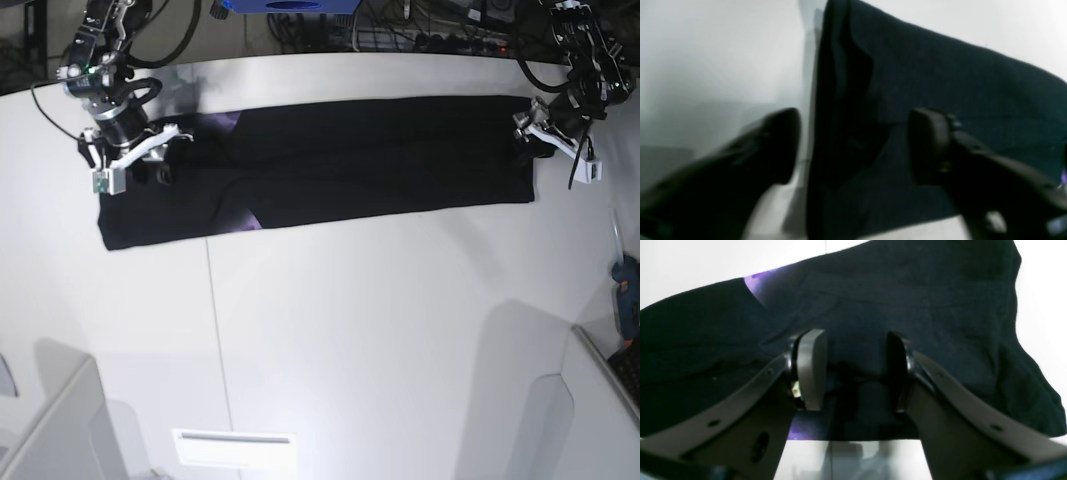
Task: Fold the T-shirt properly
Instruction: 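Pull the black strip toward the robot with both grippers, then fold the strip's end with the left gripper toward the right gripper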
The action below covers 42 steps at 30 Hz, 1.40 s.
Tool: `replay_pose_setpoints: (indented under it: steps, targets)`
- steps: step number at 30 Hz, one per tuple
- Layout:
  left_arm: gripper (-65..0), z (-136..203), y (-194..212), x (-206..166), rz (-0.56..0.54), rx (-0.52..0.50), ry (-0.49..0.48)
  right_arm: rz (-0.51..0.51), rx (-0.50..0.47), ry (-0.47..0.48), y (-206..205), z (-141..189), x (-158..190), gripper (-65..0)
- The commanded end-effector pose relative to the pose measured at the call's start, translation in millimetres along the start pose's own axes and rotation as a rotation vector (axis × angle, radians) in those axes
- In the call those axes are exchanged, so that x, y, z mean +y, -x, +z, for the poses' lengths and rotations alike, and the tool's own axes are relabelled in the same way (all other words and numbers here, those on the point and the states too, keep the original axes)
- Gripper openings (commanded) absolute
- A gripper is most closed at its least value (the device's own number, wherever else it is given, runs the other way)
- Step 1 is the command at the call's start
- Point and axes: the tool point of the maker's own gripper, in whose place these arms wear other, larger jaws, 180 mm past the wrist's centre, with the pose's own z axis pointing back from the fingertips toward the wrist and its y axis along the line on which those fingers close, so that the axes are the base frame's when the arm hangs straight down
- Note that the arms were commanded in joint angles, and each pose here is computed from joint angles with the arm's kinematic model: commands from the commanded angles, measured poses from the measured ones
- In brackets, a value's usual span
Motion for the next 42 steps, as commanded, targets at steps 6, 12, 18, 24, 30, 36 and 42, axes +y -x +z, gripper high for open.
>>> replay_pose_setpoints:
  steps: [6, 12, 18, 24, 30, 36, 42]
  targets:
    - [-65.0, 0, 16, 14, 0.017, 0.067, -0.037, 0.010, -0.049, -0.009, -13, 3, 2, -37.2]
    - [-65.0, 0, 8, 14, 0.015, 0.049, -0.036, 0.010, -0.049, -0.009, -13, 3, 2, -37.2]
    - [-65.0, 15, -12, 36, 0.025, -0.017, -0.108, 0.009, -0.048, -0.009, -13, 3, 1, -37.2]
    - [-65.0, 39, -37, 48, -0.007, -0.088, -0.156, -0.043, -0.065, -0.055, -13, 5, 9, -37.2]
    - [-65.0, 55, -51, 30, -0.110, -0.123, -0.159, -0.053, -0.069, -0.064, -14, 5, 11, -37.2]
    - [-65.0, 72, -49, -2, -0.214, -0.146, -0.143, -0.053, -0.070, -0.063, -14, 6, 10, -37.2]
    - [-65.0, 66, -36, -47, -0.304, -0.120, -0.058, -0.054, -0.075, -0.064, -16, 5, 10, -37.2]
